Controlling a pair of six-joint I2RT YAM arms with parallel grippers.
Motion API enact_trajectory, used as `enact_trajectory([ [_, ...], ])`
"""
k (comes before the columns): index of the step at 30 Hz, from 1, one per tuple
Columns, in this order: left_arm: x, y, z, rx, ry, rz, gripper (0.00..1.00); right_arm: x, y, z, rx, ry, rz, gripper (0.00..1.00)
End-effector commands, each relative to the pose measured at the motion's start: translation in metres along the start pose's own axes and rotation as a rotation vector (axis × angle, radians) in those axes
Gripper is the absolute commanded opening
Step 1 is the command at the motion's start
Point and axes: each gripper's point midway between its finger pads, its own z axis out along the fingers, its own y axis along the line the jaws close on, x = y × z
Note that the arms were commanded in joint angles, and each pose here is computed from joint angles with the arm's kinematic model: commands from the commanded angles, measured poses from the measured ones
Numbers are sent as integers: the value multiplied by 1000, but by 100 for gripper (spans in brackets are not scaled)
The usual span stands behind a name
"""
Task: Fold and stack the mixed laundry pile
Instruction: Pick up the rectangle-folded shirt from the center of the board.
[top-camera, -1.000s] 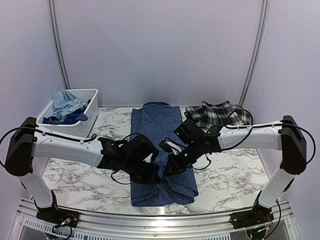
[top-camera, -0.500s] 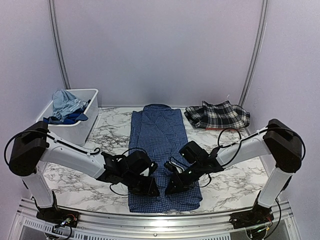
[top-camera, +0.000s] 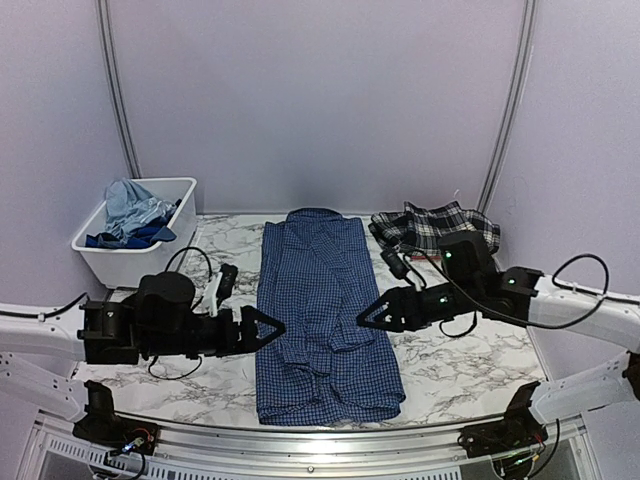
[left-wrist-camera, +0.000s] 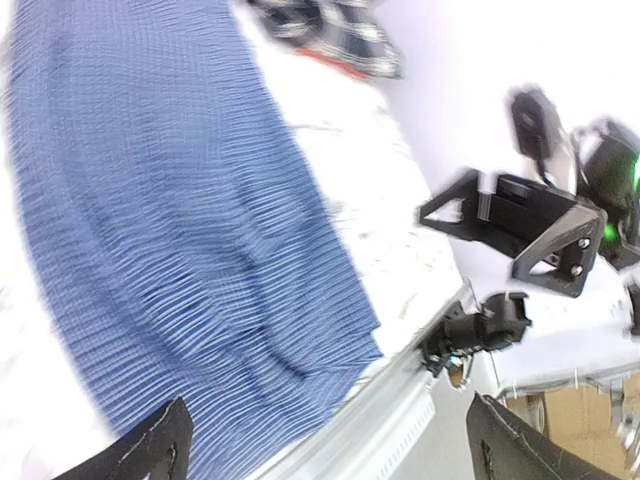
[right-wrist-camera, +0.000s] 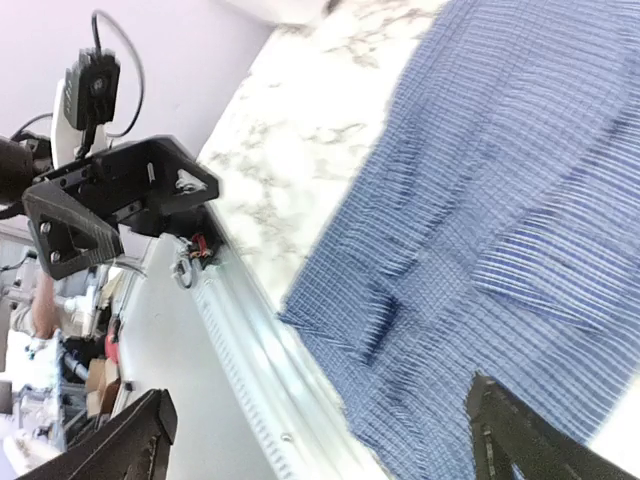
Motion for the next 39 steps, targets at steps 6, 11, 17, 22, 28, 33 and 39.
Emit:
enact_trajectory([
  [6, 90, 104, 1, -261, 216, -265, 72, 92, -91, -22, 227, 96, 310, 86],
  [11, 118, 114, 13, -260, 313, -325, 52, 114, -114, -16, 275, 115, 378, 75],
  [17, 130, 118, 25, -248, 343, -349, 42, 131, -124, 4, 205, 137, 439, 58],
  [22, 131, 109, 37, -240, 368, -309, 22, 133, -122, 15, 165, 160, 441, 41],
  [28, 125, 96, 40, -226, 366, -260, 0, 138, -102, 28, 148, 215, 419, 10],
  [33, 124, 72, 32, -203, 391, -190, 0, 140, -71, 29, 110, 231, 412, 0],
  [39, 100, 46, 15, -170, 334, -182, 0, 110, -42, 14, 117, 164, 342, 0],
])
